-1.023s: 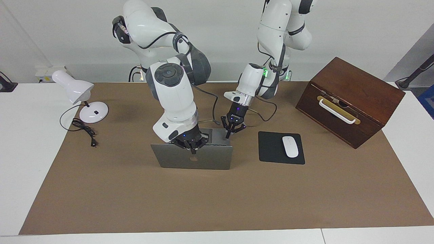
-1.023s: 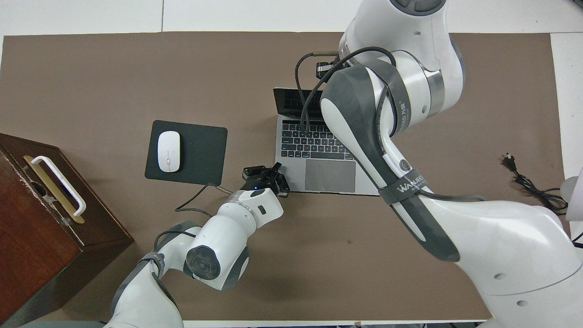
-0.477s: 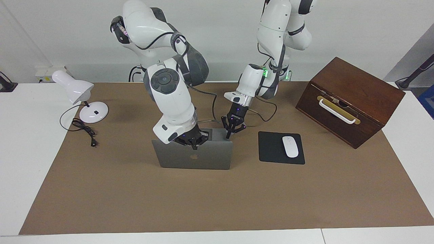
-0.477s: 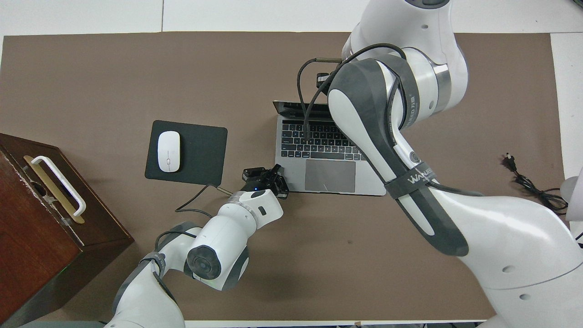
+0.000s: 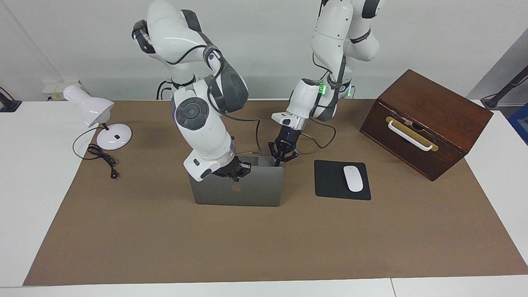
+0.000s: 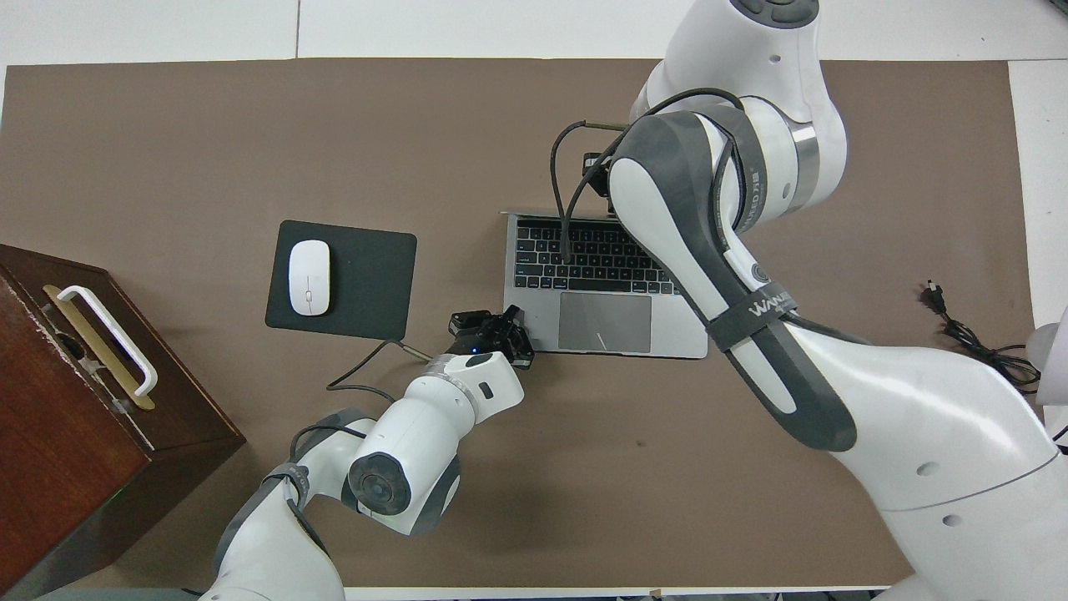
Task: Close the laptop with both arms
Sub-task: 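Push the laptop lid's top edge down toward the keyboard with the right gripper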
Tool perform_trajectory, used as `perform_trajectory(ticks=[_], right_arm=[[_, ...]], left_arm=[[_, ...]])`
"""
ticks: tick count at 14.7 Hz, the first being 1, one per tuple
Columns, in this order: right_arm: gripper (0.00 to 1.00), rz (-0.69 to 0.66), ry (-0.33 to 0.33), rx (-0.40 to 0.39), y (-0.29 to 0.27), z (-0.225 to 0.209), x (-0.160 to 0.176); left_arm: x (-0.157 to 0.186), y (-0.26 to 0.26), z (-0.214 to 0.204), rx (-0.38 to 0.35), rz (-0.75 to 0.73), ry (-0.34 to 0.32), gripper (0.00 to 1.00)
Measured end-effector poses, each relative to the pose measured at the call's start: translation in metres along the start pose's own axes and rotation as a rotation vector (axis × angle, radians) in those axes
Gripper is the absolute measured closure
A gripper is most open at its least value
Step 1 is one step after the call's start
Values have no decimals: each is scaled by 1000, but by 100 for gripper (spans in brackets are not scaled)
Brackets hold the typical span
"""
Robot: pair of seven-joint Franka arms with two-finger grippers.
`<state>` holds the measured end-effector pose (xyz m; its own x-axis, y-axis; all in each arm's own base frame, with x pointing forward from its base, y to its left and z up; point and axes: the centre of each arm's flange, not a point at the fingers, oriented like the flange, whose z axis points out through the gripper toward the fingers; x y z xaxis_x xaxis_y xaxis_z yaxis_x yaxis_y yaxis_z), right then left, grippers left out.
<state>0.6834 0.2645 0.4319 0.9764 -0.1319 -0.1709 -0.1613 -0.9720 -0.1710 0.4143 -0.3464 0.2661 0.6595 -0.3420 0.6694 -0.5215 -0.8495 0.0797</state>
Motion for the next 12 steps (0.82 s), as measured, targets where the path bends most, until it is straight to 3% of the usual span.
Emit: perform_trajectory(ticks=[5,12], right_arm=[[99,42,-53,35,14,20,5],[99,67,-29,44,22,55,13]], left_arm=[[0,0,0,0,25,0,99],[-1,0,0,0,58,1,99]])
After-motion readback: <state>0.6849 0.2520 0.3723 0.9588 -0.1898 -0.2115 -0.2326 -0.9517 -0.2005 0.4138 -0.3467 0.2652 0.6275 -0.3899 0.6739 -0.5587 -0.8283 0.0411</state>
